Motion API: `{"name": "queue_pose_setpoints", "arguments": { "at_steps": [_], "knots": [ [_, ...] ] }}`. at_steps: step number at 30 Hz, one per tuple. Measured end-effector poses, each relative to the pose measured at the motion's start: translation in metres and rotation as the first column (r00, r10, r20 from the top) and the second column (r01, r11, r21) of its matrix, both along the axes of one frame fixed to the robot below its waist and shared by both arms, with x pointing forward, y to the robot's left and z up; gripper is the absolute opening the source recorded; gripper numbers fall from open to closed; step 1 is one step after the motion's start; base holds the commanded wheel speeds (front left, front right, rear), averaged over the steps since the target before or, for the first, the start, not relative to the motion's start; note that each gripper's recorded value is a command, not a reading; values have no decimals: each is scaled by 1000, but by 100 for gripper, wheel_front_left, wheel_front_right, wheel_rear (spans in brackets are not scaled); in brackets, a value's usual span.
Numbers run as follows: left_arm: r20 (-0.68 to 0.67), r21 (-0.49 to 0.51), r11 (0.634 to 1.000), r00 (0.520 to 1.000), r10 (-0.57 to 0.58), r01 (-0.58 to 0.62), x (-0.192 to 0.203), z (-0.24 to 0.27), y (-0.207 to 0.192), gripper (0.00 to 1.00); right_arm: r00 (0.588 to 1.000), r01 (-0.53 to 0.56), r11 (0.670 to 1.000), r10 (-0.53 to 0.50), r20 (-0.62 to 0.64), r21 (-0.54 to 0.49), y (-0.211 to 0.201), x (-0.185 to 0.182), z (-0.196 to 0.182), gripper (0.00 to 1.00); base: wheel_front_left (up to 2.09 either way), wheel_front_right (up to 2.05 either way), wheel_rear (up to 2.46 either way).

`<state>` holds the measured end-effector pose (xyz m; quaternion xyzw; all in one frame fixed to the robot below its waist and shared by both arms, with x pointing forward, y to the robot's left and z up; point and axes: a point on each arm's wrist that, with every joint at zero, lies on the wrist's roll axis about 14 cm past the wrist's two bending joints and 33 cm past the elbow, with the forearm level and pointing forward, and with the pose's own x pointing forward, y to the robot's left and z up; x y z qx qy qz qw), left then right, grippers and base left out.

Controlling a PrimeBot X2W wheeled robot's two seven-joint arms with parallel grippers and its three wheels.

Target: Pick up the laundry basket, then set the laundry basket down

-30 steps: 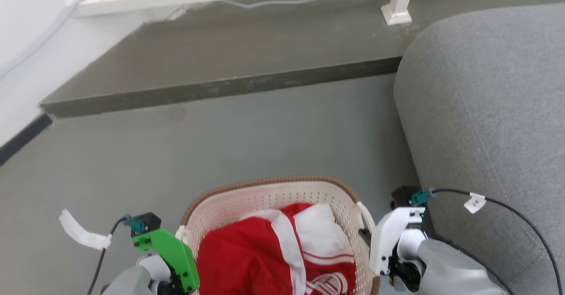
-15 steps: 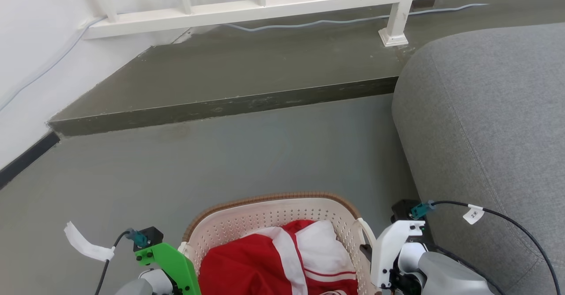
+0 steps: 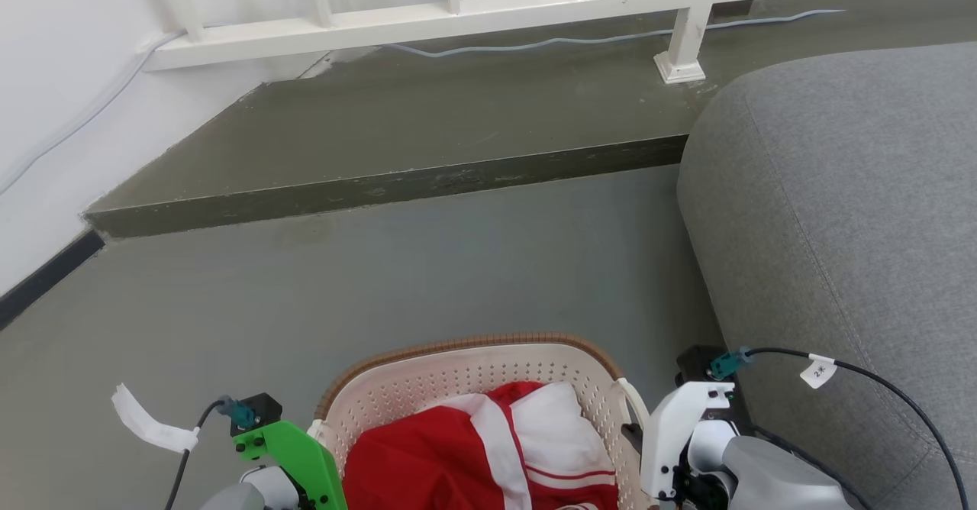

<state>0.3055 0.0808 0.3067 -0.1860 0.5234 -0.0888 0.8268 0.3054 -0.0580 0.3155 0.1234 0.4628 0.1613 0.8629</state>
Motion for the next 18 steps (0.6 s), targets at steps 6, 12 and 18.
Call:
{"name": "queue_pose_setpoints", "arguments": {
  "at_steps": [6, 12, 18],
  "knots": [
    [-4, -2, 1000, 1000, 3, -3, -1, 0, 0, 0, 1000, 0, 1000, 0, -3, 0, 0, 0, -1, 0, 0, 0, 0],
    [-11, -6, 1000, 1000, 7, -7, -1, -1, 0, 0, 1000, 0, 1000, 0, -7, -2, 0, -1, -2, 0, 0, 0, 0],
    [-15, -5, 1000, 1000, 8, -8, -2, -2, 0, 0, 1000, 1, 1000, -1, -14, -4, -1, -2, -3, 0, 0, 0, 0]
  ]
}}
